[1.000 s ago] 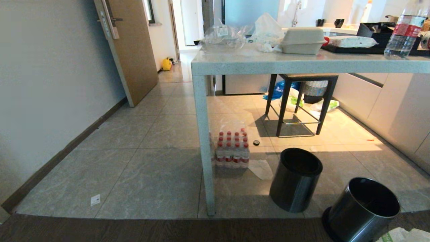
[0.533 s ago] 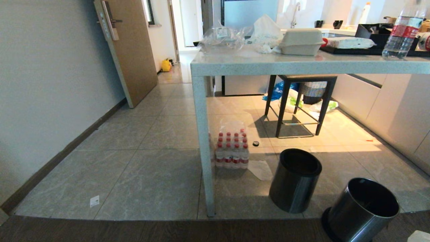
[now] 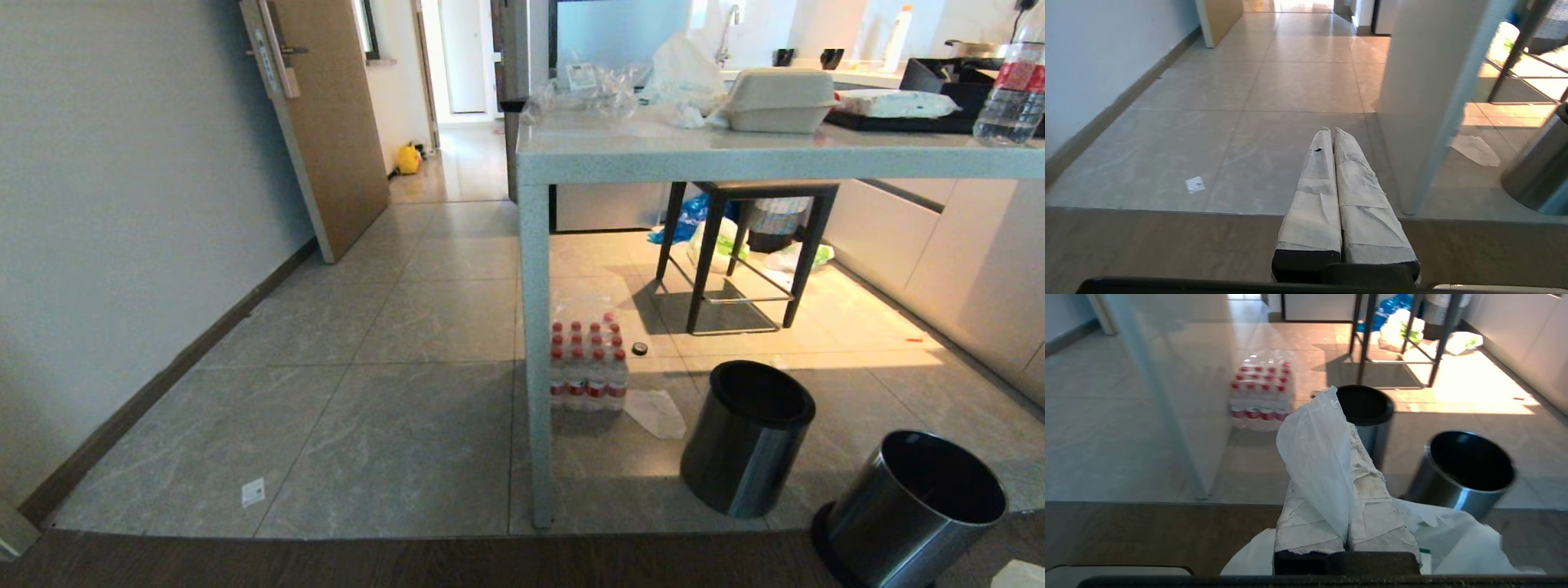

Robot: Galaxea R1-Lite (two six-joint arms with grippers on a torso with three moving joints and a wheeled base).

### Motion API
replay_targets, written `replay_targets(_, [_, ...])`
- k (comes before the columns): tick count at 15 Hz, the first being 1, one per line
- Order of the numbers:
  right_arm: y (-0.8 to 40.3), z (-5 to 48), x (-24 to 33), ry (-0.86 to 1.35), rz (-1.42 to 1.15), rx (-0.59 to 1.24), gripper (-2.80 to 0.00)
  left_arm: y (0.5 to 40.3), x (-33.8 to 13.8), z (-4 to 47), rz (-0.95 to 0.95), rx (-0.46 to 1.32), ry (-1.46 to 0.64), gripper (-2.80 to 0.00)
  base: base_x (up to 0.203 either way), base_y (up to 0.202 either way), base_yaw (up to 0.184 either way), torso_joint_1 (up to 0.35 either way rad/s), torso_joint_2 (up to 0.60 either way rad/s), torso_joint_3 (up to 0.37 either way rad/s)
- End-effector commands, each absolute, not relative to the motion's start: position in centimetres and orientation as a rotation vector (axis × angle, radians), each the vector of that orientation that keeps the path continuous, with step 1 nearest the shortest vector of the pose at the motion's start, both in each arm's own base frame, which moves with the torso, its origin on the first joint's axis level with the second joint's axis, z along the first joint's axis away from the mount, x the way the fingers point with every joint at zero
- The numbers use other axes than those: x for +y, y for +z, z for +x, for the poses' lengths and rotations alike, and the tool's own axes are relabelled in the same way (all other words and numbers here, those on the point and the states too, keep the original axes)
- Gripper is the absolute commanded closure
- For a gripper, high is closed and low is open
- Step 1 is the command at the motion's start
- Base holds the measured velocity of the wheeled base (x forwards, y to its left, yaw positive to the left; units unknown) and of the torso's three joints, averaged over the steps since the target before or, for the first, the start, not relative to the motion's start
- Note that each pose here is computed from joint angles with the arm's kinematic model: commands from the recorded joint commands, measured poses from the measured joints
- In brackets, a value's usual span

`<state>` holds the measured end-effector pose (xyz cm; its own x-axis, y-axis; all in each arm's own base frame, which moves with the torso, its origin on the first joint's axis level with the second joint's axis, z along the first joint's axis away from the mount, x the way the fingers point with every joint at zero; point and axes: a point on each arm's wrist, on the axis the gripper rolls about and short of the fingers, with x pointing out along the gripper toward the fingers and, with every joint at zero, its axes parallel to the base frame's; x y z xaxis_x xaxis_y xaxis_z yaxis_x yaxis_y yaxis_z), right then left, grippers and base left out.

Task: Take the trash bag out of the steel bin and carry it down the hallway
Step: Put the trash bag at the door

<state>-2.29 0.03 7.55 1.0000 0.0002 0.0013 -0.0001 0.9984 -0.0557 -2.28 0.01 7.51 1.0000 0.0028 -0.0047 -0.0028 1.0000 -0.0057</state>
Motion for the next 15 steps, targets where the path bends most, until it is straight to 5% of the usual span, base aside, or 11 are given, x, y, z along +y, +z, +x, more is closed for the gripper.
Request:
replay_targets(1, [7.54, -2.29, 0.03, 0.000, -0.057, -0.002, 0.00, 7.50, 0.01, -2.28, -0.006, 0.005, 0.003, 0.00, 0.000, 0.189, 0.000, 0.006, 0.01, 0.002])
replay_targets(15, [7.55, -2.29, 0.03, 0.000, -0.057, -0.001, 0.00, 7.50, 0.01, -2.28, -0.006, 0.005, 0.003, 0.00, 0.000, 0.192, 0.001, 0.002, 0.00, 0.003])
